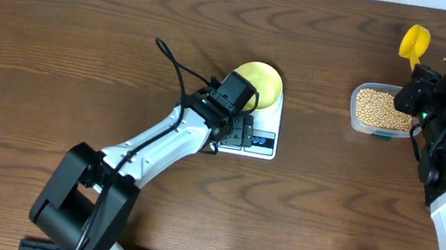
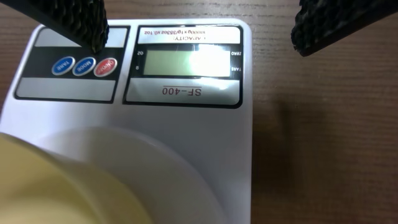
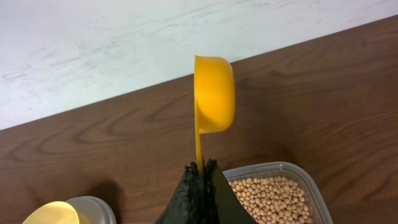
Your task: Scoop item into bowl and weigh 50g on scale
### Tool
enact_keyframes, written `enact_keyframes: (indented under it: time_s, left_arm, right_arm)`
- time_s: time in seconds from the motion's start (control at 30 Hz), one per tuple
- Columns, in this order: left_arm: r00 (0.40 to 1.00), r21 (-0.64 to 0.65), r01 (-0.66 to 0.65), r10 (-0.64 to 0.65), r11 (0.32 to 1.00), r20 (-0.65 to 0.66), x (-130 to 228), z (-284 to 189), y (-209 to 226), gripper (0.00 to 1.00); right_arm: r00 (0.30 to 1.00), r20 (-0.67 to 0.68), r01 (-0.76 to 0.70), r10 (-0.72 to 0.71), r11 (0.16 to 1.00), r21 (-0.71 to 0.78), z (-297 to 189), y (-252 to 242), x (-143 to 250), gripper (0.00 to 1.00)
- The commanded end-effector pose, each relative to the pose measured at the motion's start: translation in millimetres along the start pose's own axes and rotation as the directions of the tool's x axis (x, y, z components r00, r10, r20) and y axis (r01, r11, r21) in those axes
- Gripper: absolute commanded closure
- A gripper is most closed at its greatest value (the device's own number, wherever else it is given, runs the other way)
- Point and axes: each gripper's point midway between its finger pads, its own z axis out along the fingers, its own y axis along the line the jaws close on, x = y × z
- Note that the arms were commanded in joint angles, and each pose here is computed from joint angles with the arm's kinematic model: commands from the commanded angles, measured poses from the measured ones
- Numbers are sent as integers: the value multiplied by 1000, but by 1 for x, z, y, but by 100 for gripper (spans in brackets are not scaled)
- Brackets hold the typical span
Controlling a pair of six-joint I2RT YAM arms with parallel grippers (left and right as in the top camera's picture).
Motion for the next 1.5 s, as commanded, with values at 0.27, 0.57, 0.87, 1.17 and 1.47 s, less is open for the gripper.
enact_keyframes:
  time_s: [0.27,0.57,0.87,1.17,1.47]
  left_arm:
    - [998,26,-59,59,998,-25,10,20,-15,4]
    - [997,-20,-75,75,997,15,4,24,-12,4]
    - [997,-56,-75,76,996,26,2,28,-6,4]
    - [997,-63,-76,76,995,5,8,38,-6,4]
    - [997,-70,-77,77,995,-6,10,42,-5,4]
  right_arm:
    - [1000,3,11,-11,1000,1,0,-1,-3,99]
    - [1000,-7,11,-11,1000,3,0,-1,-1,98]
    - [1000,-6,11,-11,1000,3,0,-1,-1,99]
    - [1000,-7,11,-11,1000,3,0,-1,-1,99]
    - [1000,-10,10,-10,1000,4,0,-1,0,99]
